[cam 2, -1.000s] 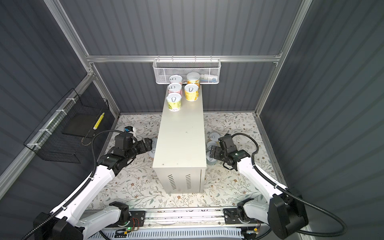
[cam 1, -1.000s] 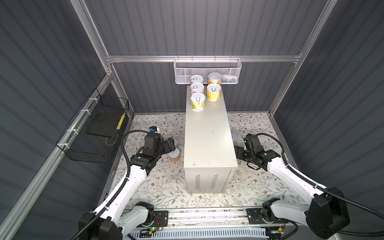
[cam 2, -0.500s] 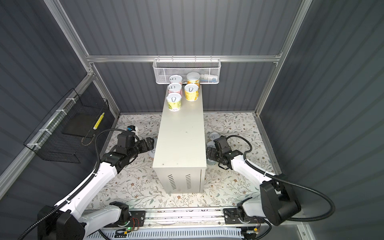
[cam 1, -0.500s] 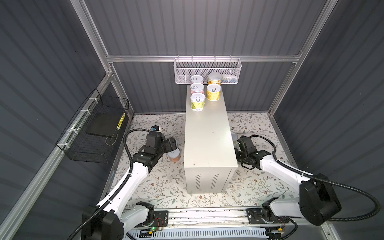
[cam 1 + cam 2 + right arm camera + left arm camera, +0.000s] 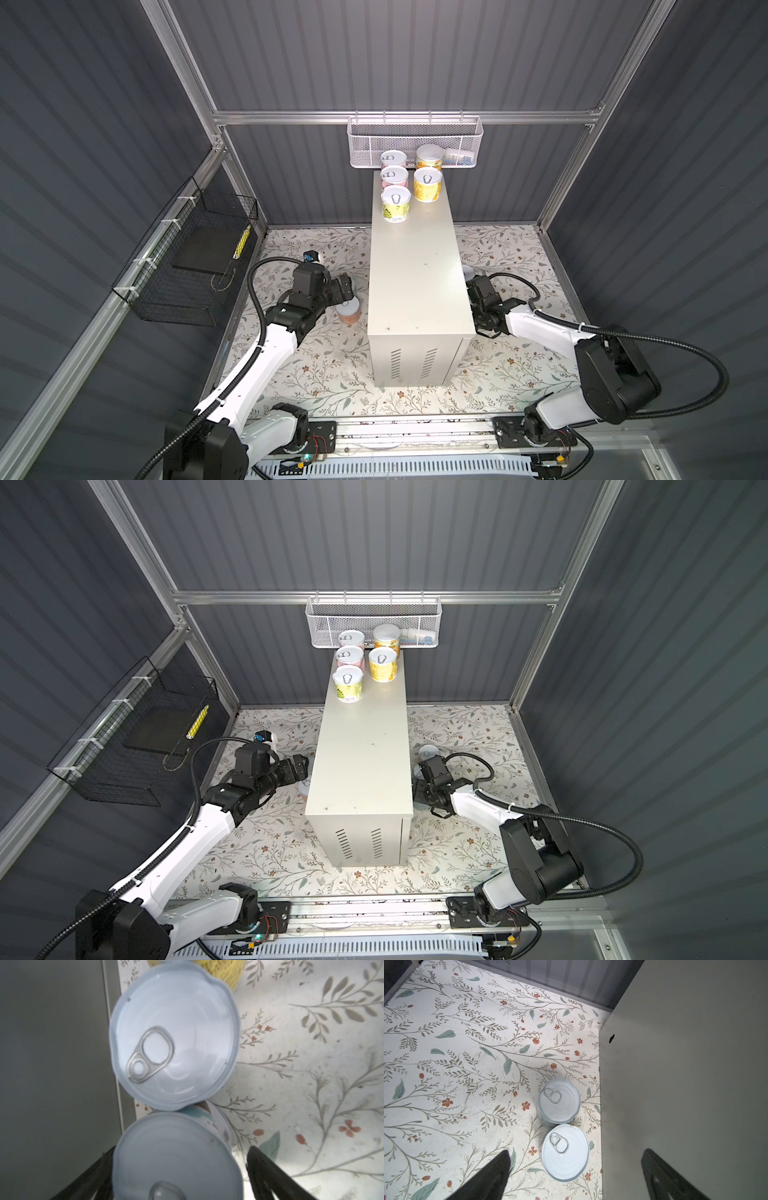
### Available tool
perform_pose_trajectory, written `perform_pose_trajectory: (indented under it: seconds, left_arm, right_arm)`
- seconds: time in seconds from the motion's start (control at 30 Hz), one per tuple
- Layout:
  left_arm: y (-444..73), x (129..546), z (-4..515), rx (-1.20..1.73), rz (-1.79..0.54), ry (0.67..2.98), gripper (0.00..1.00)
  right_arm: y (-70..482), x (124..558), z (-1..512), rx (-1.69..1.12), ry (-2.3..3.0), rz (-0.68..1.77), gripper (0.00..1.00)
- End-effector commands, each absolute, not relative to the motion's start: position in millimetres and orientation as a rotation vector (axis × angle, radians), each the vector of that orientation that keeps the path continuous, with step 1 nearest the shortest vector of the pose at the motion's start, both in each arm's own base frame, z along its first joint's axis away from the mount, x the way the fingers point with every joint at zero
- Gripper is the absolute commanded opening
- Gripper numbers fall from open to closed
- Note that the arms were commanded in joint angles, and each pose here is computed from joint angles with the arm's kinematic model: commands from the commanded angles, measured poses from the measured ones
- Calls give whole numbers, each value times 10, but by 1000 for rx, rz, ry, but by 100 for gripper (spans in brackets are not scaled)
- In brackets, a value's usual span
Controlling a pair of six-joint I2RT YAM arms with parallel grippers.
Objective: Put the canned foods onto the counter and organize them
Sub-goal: 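Grasp the teal-labeled white-lidded floor can with the right gripper, then lift the teal-labeled can with the right gripper up to the cabinet top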
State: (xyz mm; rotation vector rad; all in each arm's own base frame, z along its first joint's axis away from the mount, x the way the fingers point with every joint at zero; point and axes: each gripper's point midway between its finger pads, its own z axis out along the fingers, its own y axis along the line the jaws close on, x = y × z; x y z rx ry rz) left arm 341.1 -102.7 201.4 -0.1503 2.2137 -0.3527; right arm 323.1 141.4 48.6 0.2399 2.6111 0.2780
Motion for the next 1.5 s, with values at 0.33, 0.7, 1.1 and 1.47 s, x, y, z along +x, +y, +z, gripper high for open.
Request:
perform_pose_trajectory:
  seconds: [0.33,0.7,1.1,1.47]
  left_arm:
    - [-1037,3469,2017,-148,-353,2191,99]
    - [-1009,3505,2059,-138,-318,2188,99]
    - [-1037,3497,2222,-94,-323,2174,99]
    - [-1078,3535,2359,-79,-340,2168,99]
  right_arm:
    - [1185,3270,162,252,2649,25,80]
    - [1184,3218,209,238,2643,34,22]
    - [1066,2961,1182,147,2562,59,0]
    - [804,2743,2650,44,2364,48,0]
